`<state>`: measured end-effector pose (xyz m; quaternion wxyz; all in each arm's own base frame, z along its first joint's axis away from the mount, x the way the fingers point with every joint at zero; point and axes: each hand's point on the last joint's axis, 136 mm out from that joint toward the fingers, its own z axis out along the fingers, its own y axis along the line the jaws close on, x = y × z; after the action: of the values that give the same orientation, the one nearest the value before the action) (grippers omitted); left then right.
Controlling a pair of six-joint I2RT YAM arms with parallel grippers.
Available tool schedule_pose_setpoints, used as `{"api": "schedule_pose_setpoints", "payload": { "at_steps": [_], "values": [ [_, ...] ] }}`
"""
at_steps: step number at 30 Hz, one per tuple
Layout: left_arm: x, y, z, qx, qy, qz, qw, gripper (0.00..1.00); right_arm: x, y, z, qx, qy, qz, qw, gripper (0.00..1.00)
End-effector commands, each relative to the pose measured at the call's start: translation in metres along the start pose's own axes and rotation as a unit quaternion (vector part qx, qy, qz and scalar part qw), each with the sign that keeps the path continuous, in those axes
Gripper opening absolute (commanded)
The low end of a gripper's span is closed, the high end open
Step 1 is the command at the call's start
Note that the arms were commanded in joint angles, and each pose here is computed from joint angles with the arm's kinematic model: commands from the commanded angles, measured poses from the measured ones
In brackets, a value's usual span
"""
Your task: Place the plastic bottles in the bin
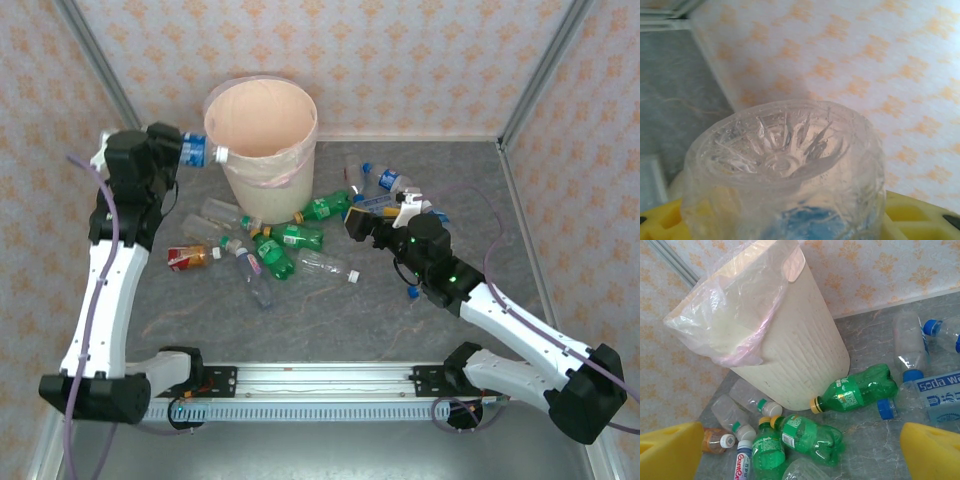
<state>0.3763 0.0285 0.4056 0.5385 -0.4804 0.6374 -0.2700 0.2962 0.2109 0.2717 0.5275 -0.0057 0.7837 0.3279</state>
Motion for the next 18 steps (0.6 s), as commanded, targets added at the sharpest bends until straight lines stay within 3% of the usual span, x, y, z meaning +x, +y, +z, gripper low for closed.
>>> {"api": "schedule_pose_setpoints", "payload": {
  "at_steps": [1,6,13,18],
  "values": [
    [0.004,-0.049,0.011,0.041,-0.006,0.048,0.998,0.56,-0.012,0.018,-0.006,-0.028,-0.009,0.014,0.999,1.0],
    [0.043,-0.079,0.05,0.049,0.036,0.097,0.993,0.56,-0.005,0.028,-0.01,-0.036,-0.004,0.013,0.999,1.0],
    [0.086,-0.087,0.09,0.019,0.058,0.19,0.98,0.56,-0.002,0.045,-0.014,-0.044,0.001,0.006,0.999,1.0],
    [0.104,-0.089,0.103,-0.004,0.047,0.286,0.957,0.55,0.0,0.052,-0.013,-0.047,0.002,0.0,0.999,1.0]
  ]
}}
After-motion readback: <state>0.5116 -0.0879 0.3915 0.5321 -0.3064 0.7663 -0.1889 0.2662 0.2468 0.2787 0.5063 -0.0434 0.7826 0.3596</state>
